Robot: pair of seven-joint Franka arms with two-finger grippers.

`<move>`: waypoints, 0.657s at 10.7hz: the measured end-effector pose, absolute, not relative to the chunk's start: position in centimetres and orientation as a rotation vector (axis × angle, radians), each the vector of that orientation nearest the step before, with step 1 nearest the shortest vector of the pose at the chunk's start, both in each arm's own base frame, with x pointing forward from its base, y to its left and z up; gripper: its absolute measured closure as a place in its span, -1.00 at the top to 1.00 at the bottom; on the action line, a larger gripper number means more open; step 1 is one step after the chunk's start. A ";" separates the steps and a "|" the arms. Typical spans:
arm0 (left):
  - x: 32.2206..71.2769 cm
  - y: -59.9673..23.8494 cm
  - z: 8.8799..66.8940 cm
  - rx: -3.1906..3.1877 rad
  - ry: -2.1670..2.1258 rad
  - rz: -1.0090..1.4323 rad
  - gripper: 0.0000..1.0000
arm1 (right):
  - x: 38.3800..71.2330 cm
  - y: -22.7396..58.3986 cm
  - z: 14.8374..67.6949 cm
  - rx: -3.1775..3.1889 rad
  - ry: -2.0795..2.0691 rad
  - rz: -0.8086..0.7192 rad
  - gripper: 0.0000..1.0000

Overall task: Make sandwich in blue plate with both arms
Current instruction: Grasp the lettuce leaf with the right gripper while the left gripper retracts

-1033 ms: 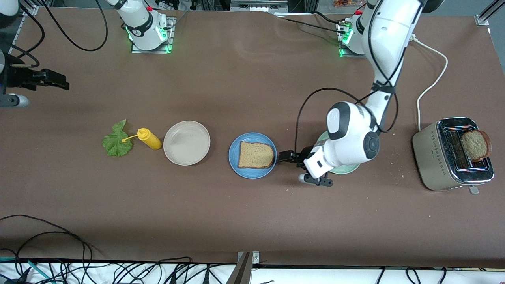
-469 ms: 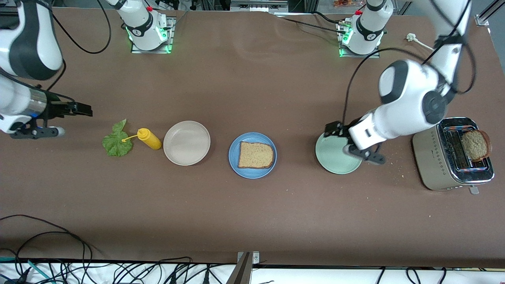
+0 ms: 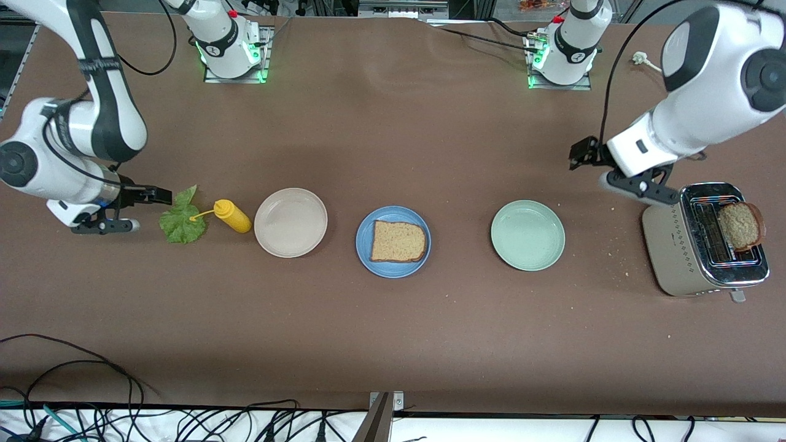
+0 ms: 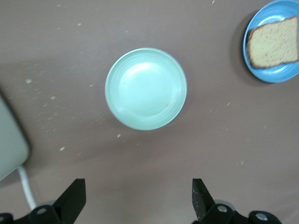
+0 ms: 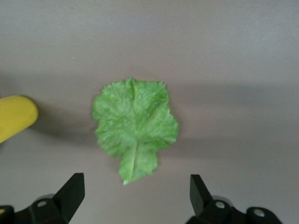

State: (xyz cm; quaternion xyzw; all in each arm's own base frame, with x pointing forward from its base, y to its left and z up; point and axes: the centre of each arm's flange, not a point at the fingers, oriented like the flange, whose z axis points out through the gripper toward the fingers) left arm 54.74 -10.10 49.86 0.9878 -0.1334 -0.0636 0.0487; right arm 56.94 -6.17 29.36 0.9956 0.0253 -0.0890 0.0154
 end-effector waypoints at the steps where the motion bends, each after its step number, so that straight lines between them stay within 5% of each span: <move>1: 53.7 -9.2 51.4 3.052 -0.421 -0.205 1.00 | 57.2 -6.3 27.1 3.095 0.078 -0.273 1.00; 7: 50.2 -4.2 56.3 3.176 -0.183 -0.234 1.00 | 56.9 -6.7 18.3 3.084 0.080 -0.346 1.00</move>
